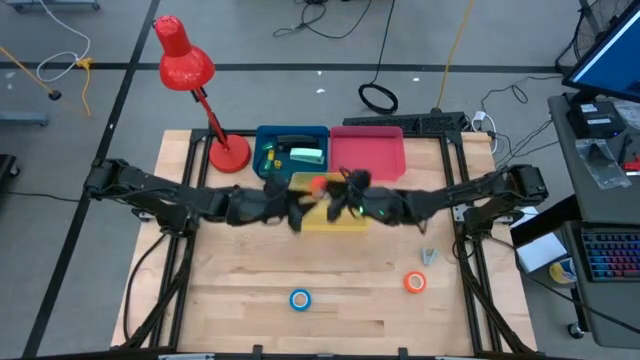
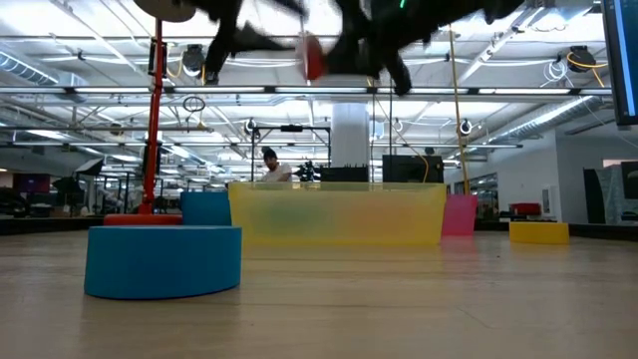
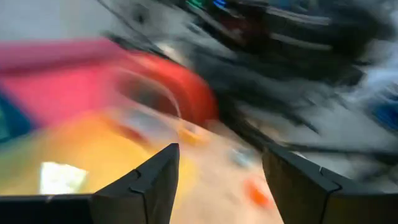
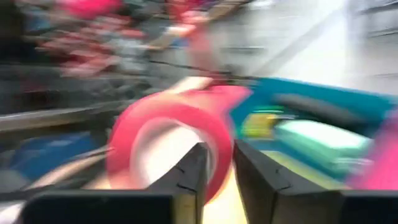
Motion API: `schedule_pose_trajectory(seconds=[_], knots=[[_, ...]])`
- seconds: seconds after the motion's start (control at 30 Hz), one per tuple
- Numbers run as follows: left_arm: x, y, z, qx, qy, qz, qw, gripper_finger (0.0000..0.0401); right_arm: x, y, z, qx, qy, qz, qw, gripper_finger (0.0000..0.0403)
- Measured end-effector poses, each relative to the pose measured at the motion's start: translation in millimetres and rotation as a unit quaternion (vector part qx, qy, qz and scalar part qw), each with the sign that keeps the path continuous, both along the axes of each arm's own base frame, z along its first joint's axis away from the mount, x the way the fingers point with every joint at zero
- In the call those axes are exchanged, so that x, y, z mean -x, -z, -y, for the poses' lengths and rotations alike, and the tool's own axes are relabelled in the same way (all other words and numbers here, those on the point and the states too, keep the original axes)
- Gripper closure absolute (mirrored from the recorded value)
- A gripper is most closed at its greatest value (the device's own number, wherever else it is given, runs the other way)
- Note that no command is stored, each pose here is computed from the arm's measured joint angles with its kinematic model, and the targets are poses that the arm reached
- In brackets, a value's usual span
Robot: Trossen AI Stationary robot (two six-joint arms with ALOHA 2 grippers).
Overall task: Pick and place Stapler, Stapler remover, tape
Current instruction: Put the red tape into the pink bin
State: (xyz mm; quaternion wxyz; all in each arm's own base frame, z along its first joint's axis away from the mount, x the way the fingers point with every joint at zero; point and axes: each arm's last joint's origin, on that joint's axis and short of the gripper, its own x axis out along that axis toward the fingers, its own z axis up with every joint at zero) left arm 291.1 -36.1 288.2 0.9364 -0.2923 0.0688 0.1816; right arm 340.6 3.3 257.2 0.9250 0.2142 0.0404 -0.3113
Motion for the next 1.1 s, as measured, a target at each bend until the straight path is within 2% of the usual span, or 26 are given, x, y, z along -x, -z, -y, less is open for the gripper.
schedule_pose_trajectory(seconds=[0.1, 0.23, 0.53, 0.8, 1.1], knots=[[2, -5, 2, 0.000, 0.035, 0.011, 0.999, 0.0172, 1, 7, 5, 0.008, 0.033, -0.025, 0.999, 0.0362], [1, -12, 3, -0.020, 0.051, 0.038, 0.998, 0.0171, 1, 1, 3, 0.009, 0.009, -0.012, 1.000, 0.0398], [15, -22, 0, -0.019, 0.052, 0.036, 0.998, 0.0171, 1, 1, -2, 0.022, -0.007, -0.023, 0.999, 0.0402], [48, -34, -8, -0.029, 0.027, -0.007, 0.999, 0.0171, 0, 1, -1, 0.052, -0.032, -0.044, 0.997, 0.0400], [86, -31, -20, -0.044, -0.070, -0.094, 0.992, 0.0171, -2, -3, 25, 0.034, -0.089, -0.032, 0.995, 0.0397]])
